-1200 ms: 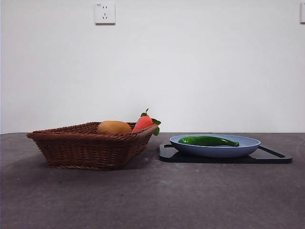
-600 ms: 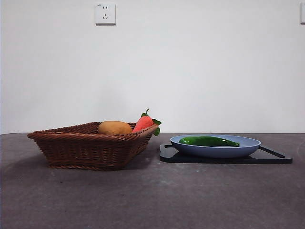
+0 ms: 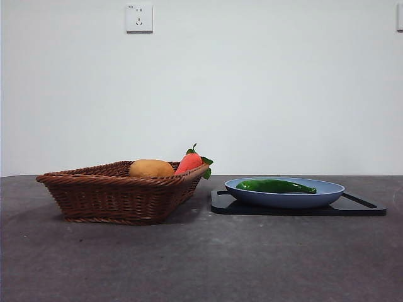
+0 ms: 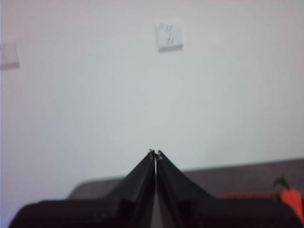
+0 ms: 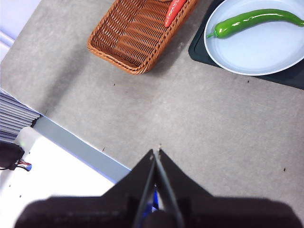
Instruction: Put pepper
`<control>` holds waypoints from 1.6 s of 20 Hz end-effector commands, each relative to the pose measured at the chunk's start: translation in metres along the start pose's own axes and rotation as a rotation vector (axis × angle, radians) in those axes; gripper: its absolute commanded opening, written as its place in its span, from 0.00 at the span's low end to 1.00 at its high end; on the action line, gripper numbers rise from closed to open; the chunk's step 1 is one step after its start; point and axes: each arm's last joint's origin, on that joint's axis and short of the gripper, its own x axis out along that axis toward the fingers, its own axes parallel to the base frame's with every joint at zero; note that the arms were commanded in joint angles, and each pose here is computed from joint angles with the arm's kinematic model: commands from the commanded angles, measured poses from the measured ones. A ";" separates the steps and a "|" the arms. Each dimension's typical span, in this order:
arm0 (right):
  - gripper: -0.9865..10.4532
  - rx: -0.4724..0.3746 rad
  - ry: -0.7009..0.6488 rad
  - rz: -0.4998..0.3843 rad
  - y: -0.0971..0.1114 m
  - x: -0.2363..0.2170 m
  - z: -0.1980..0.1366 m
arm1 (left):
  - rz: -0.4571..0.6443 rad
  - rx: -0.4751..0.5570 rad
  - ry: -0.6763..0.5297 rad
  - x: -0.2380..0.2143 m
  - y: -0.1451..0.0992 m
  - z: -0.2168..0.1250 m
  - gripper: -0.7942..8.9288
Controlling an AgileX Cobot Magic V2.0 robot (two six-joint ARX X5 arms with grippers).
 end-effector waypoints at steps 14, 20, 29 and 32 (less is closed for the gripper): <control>0.10 -0.013 -0.015 0.001 0.001 -0.002 0.004 | 0.009 -0.122 0.269 -0.020 -0.006 -0.108 0.09; 0.10 -0.013 -0.015 0.001 0.001 -0.002 0.004 | 0.012 -0.145 0.389 -0.027 -0.007 -0.119 0.09; 0.10 -0.013 -0.015 0.001 0.001 -0.002 0.004 | 0.019 -0.185 0.422 -0.029 -0.008 -0.123 0.09; 0.10 -0.013 -0.014 0.001 0.001 -0.002 0.004 | 0.019 -0.185 0.423 -0.029 -0.008 -0.123 0.09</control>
